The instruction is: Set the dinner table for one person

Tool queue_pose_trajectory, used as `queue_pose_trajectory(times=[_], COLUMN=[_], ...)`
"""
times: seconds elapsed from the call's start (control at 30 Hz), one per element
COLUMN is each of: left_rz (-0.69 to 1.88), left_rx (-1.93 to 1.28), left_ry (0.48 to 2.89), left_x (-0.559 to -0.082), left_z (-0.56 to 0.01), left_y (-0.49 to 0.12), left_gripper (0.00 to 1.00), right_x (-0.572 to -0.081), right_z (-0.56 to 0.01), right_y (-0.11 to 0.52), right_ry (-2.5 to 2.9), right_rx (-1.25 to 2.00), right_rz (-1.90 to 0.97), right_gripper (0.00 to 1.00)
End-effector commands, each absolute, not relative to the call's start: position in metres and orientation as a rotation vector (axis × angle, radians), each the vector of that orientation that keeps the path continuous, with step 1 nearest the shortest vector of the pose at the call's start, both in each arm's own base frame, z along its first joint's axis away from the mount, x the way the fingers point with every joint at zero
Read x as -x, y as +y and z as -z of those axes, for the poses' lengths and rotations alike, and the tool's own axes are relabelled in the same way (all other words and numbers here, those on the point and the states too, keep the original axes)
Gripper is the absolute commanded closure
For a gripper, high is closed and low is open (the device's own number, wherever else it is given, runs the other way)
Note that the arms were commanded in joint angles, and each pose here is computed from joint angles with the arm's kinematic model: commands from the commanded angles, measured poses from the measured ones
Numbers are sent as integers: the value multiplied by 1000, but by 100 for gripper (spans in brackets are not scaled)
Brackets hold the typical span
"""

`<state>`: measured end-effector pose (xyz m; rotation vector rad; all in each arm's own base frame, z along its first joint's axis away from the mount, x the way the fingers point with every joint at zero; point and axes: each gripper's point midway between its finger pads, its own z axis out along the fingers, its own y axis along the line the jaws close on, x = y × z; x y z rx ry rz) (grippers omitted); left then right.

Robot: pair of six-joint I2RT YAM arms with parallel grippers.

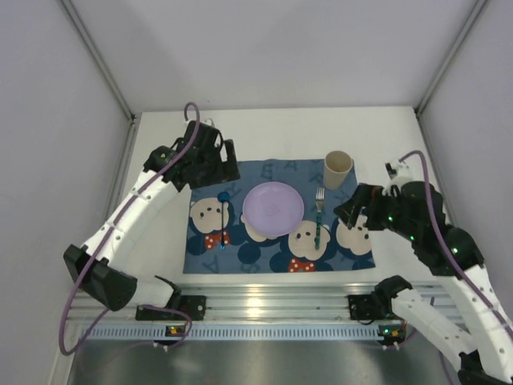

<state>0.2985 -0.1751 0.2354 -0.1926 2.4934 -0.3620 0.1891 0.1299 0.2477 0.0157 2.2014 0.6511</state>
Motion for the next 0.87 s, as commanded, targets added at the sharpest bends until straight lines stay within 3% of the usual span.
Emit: queue_pose_trajectory(times=[0.0,0.33,0.83], left_rz=[276,197,117], left_rx=[165,259,340], left_ry=[2396,2098,2048], left_x=[-293,-268,-226], left_z=[-256,-307,-300], left_y=[-151,-95,-53], left_gripper=[4,2,2], right_x=[-158,-116,-91], right_z=[-246,-243,-255], right_y=[103,70,54], right_ry=[2212,2091,2039], right_rx=[-73,-239,-210], right_rz=[-582,-597,-586], right_gripper=[0,0,0])
